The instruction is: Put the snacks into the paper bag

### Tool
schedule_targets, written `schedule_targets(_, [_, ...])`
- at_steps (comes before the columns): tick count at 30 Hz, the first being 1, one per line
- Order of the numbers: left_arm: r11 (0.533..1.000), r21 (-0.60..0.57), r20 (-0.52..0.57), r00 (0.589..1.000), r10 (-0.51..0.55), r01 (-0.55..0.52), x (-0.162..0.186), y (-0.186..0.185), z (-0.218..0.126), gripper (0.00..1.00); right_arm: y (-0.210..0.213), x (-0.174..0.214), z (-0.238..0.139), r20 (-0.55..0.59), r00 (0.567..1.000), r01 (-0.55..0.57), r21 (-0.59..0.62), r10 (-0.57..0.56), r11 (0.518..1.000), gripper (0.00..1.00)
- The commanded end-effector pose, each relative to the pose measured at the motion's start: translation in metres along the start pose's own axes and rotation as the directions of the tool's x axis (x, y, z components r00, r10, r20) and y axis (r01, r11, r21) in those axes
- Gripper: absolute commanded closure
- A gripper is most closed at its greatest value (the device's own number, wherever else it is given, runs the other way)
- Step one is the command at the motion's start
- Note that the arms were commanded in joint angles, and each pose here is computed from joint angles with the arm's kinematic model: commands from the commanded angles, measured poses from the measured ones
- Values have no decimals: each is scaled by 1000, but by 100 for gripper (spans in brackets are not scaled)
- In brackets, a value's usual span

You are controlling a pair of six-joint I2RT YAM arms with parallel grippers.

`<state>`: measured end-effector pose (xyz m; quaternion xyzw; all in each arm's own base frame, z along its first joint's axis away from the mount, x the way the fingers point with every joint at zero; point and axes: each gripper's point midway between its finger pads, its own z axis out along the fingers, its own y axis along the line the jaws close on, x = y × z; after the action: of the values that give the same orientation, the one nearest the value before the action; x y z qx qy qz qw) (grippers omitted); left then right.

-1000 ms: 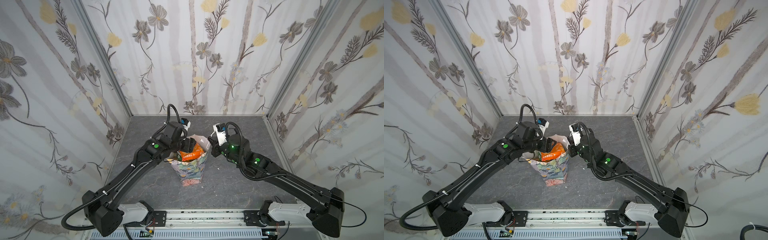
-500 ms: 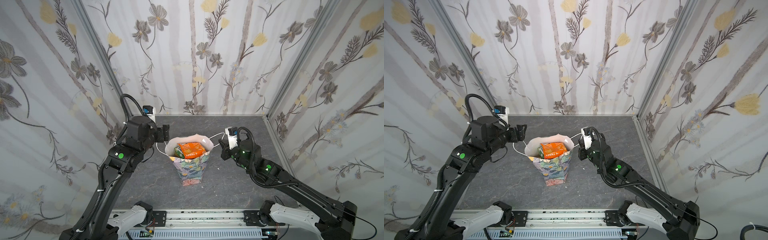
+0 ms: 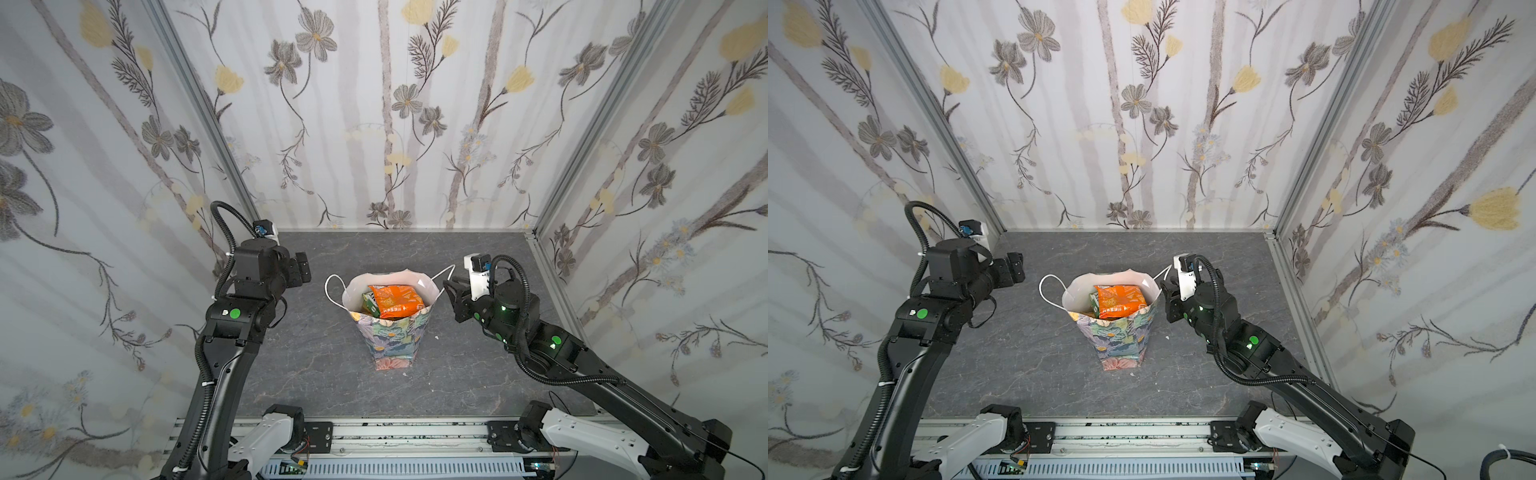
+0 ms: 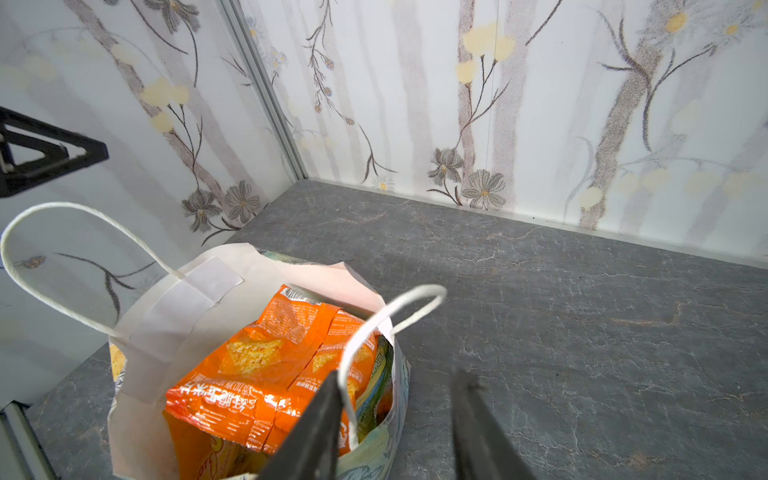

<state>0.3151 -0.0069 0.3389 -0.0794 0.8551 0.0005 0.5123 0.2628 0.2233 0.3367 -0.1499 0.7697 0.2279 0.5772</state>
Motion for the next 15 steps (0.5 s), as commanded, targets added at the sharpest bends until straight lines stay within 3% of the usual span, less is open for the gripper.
schedule_targets(1, [998, -31, 52, 997, -61, 62, -2, 11, 10, 10, -9, -7, -8, -1, 1000, -21, 49, 21, 999, 32])
schedule_targets(5, [981, -71, 84, 981, -176, 183, 16, 39, 24, 9, -31, -21, -36, 71, 993, -104, 136, 95, 985, 21])
schedule_targets(9, [949, -86, 120, 949, -291, 302, 38, 65, 43, 0, -67, -20, -65, 160, 975, -196, 279, 155, 940, 5])
schedule_targets(11, [923, -103, 128, 925, -358, 371, 48, 78, 51, 0, -99, -12, -73, 187, 969, -225, 415, 159, 882, 0])
schedule_targets(15, [860, -162, 254, 862, -438, 485, 78, 103, 69, 0, -156, 17, -67, 191, 971, -231, 621, 142, 749, 1])
